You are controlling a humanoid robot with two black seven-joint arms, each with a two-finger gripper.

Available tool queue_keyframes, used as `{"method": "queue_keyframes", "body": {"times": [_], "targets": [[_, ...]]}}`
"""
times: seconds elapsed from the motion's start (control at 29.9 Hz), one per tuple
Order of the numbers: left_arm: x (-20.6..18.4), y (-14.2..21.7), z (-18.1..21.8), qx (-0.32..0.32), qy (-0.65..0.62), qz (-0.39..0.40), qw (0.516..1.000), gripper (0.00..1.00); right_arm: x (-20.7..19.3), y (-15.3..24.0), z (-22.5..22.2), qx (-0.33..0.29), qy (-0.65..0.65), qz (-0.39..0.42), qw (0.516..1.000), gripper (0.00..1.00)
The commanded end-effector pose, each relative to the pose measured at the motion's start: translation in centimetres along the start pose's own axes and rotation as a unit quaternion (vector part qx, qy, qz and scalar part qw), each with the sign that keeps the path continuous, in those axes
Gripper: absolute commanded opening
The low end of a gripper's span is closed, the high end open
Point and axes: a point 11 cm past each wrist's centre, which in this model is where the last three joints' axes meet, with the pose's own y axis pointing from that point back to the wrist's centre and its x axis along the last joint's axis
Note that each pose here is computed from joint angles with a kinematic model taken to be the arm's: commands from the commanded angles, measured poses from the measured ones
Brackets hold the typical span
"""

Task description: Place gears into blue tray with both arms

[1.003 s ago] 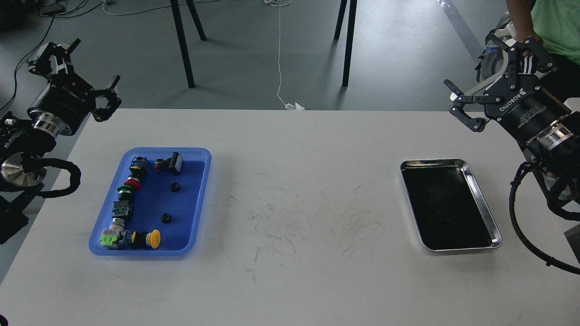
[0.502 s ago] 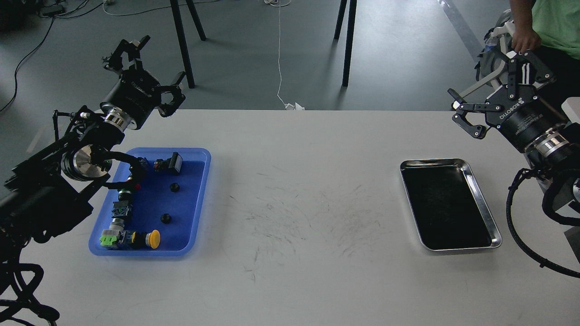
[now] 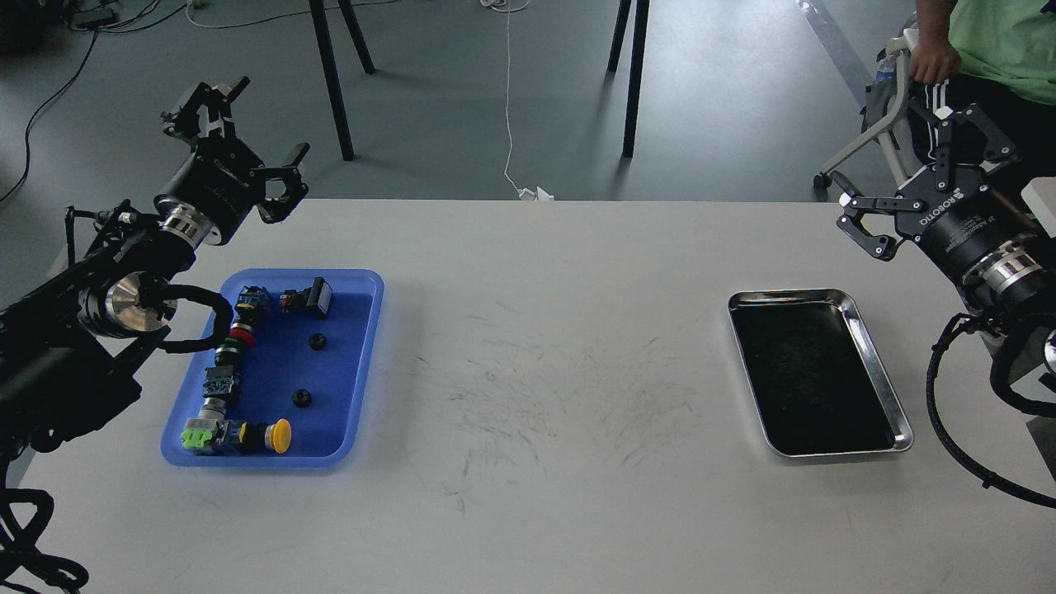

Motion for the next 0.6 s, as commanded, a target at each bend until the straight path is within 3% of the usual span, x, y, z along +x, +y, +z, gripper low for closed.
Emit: {"method": "queue_keyframes", "body": {"times": [0.0,0.47,0.57], "targets": [[0.5,0.4,0.4,-0.002,-0.004,0.005,1.000,0.98,0.0,0.0,0.1,-0.002,-0.001,-0.001,1.000,0.98],[1.7,0.8,1.4,-0.012,-0.021,0.030,0.999,0.98,0.0,0.2,0.3,-0.004,-0.002,-0.001,1.000,0.98],[3.0,1.6,3.2,-0.019,-0.037,0.040,0.998,0.98,0.0,0.2,0.3,-0.004,-0.001,0.000,1.000,0.98]]}}
